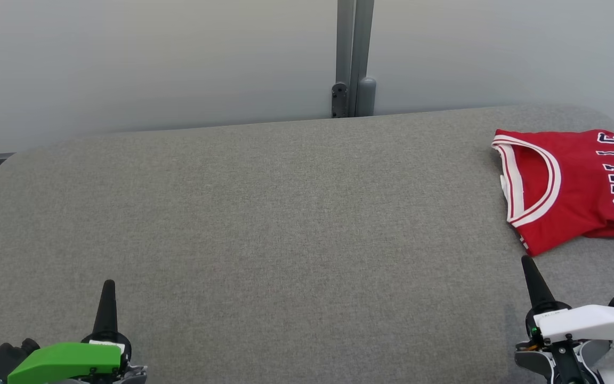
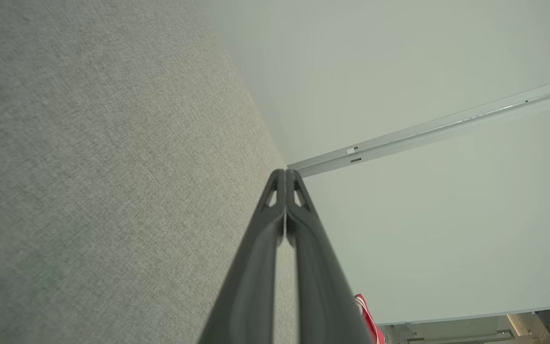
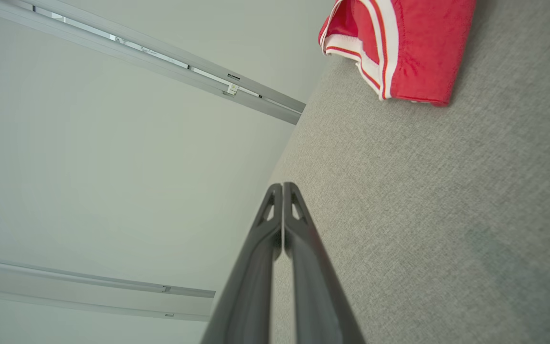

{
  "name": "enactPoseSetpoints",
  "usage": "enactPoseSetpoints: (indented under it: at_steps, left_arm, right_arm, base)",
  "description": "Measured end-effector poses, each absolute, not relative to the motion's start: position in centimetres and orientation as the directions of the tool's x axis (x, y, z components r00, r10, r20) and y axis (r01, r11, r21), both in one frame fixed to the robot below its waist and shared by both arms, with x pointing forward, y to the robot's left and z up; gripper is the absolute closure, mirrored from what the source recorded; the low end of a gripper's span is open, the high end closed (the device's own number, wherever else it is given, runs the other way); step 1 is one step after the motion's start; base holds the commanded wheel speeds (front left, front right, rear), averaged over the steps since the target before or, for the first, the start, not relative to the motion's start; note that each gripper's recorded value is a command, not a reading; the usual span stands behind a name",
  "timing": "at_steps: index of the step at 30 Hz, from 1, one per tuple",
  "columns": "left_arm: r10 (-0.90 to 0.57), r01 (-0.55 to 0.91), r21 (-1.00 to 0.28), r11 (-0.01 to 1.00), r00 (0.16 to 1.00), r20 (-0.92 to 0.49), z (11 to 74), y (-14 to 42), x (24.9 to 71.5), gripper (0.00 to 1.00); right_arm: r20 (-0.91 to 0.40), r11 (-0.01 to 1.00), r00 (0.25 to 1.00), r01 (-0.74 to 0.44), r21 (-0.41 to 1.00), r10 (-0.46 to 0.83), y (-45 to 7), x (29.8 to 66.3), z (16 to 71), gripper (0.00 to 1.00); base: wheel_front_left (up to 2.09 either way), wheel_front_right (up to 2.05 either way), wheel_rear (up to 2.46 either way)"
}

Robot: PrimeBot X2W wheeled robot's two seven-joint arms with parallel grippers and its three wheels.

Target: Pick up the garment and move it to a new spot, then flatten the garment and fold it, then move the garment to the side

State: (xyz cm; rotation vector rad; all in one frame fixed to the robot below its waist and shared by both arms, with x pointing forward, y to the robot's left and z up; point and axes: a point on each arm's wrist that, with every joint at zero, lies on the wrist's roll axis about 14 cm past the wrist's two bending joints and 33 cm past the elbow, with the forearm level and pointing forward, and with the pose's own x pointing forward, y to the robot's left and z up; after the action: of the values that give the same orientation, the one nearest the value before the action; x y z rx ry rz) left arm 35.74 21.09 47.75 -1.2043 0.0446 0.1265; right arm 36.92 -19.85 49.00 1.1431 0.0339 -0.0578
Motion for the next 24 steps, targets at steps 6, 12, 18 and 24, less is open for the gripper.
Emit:
enactPoseSetpoints:
  at_steps: [6, 12, 18, 24]
  left_arm:
    - [0.063, -0.11, -0.946, 0.306, 0.993, -0.095, 48.0, 20.9, 36.1, 1.0]
    - [0.052, -0.097, -0.96, 0.263, 0.995, -0.086, 48.3, 20.8, 36.5, 1.0]
    - [0.044, -0.084, -0.973, 0.216, 0.996, -0.076, 48.6, 20.6, 36.9, 1.0]
    - [0.035, -0.069, -0.983, 0.169, 0.997, -0.064, 49.0, 20.5, 37.3, 1.0]
  right_arm:
    - [-0.057, 0.358, 0.998, 0.062, 0.932, -0.023, -19.8, 37.1, 49.0, 1.0]
    - [-0.049, 0.305, 0.999, 0.052, 0.951, -0.019, -19.8, 37.4, 49.3, 1.0]
    - [-0.046, 0.253, 0.999, 0.048, 0.966, -0.015, -19.8, 37.6, 49.4, 1.0]
    - [-0.038, 0.202, 0.999, 0.039, 0.979, -0.011, -19.8, 37.9, 49.7, 1.0]
  base:
    - [0.0, 0.0, 0.0]
    - [0.0, 0.0, 0.0]
    - [0.0, 0.0, 0.0]
    - [0.0, 0.0, 0.0]
